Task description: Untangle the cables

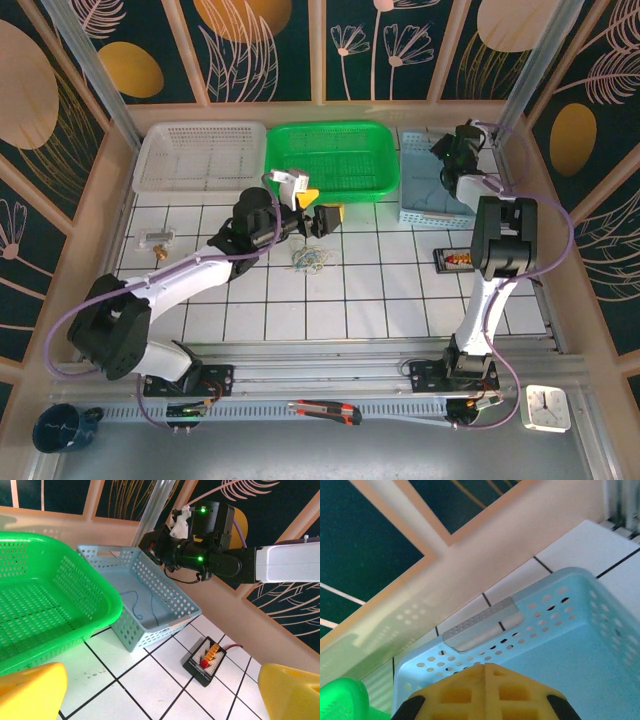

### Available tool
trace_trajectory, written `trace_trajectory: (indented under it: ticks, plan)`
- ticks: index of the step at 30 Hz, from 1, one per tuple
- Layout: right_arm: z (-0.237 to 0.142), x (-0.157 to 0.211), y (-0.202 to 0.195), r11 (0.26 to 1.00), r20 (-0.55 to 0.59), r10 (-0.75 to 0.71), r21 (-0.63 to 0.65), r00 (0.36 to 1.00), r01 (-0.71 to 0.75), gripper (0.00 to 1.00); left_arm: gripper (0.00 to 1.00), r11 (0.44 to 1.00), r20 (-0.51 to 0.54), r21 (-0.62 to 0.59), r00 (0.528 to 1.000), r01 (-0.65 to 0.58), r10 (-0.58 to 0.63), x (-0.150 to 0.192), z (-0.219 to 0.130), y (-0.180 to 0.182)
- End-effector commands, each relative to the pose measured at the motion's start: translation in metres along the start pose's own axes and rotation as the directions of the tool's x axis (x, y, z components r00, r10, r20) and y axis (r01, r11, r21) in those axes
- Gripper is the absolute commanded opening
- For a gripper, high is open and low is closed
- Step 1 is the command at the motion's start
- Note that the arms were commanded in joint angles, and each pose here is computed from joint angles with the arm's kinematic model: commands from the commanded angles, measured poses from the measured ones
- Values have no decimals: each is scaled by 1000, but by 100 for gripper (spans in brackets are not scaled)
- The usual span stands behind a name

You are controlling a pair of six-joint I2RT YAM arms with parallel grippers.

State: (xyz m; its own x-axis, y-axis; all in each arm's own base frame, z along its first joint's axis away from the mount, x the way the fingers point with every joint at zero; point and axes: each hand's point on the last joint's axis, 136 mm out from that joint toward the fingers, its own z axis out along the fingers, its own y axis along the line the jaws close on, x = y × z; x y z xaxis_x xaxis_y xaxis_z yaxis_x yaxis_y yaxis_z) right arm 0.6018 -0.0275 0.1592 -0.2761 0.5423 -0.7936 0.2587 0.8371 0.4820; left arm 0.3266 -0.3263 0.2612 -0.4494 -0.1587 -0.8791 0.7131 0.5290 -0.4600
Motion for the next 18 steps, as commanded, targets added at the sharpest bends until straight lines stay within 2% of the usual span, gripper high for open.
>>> trace_trajectory:
  ticks: [1,4,6,7,12,18]
  plan:
    - [11,10,13,997,-89,-36,-75,995,30,4,98,999,50,33,999,-23,21,-21,4,-11]
    - [-2,-7,32,992,-86,-37,-127,996,26,49,99,999,55,37,998,-24,22,-22,1,-13]
    - [-22,-25,48,986,-42,-34,-166,999,26,68,99,999,59,35,998,-24,22,-21,-3,-13]
    - [-32,-30,55,984,-28,-36,-177,999,30,73,99,999,62,31,998,-23,21,-21,-5,-13]
    - [-83,-35,85,965,-6,-30,-261,1000,27,75,99,1000,68,-6,998,-13,14,-13,-18,-7]
    - [-142,5,131,928,-51,-73,-369,996,49,75,99,998,69,-53,997,35,-31,4,-33,4]
